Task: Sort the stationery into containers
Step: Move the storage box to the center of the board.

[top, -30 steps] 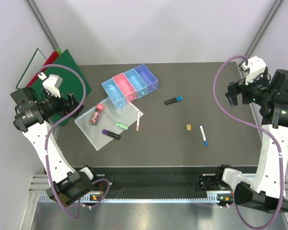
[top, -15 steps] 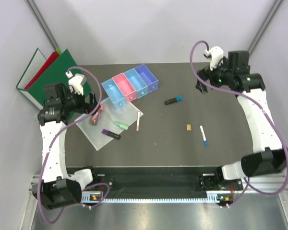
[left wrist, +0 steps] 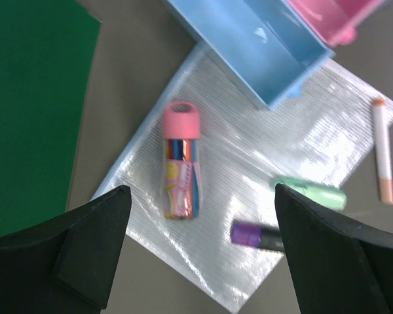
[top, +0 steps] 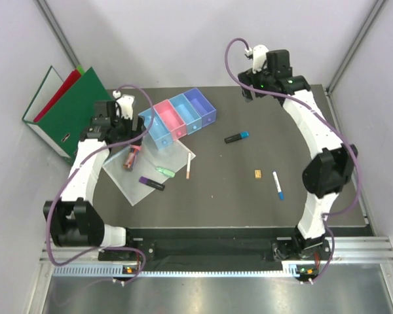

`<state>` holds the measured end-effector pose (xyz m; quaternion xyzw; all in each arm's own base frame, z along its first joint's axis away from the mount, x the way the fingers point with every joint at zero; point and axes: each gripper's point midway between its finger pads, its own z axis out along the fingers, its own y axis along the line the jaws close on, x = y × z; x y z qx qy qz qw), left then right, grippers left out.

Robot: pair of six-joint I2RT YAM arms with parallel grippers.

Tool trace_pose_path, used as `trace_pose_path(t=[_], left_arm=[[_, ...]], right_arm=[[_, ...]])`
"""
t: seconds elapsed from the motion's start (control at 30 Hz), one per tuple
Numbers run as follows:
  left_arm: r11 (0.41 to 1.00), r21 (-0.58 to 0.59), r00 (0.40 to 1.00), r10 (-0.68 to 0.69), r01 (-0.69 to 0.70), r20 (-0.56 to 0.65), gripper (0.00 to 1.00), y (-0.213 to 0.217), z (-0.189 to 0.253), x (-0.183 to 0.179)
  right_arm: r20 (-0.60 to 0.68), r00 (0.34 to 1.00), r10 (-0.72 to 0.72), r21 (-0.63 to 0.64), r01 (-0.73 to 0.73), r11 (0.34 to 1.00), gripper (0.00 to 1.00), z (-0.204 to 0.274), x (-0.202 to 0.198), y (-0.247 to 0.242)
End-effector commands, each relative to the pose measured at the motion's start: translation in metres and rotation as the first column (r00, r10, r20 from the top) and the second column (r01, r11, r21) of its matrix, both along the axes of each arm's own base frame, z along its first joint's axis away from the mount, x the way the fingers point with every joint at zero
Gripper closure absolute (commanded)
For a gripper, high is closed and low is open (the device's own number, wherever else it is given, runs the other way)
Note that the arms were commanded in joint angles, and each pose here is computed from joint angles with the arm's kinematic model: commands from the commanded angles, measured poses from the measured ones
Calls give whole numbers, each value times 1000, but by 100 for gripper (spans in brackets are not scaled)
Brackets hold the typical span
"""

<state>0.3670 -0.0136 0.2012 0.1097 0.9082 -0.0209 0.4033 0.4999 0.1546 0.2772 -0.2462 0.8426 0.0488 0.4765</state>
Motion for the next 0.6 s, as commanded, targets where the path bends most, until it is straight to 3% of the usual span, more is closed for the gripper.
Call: trace_pose_path(t=[0.0, 0.27, 0.47, 0.57], left_arm=[[982, 15, 974, 187, -191, 130, 6, 25, 20, 51], [979, 34, 973, 197, -202, 119, 12, 0, -1, 97], [982, 55, 979, 176, -182, 102, 30, -18, -22, 123], [978, 53, 976, 196, -202, 97, 31, -19, -29, 134]], right_arm=[[164, 981, -101, 41, 95, 995, 14, 28, 50, 6], [259, 964, -68, 32, 61, 998, 19, -2, 100, 32], [288, 957, -36, 65, 18, 998, 21, -28, 117, 68], [275, 961, 5, 73, -26, 997, 21, -46, 115, 90]])
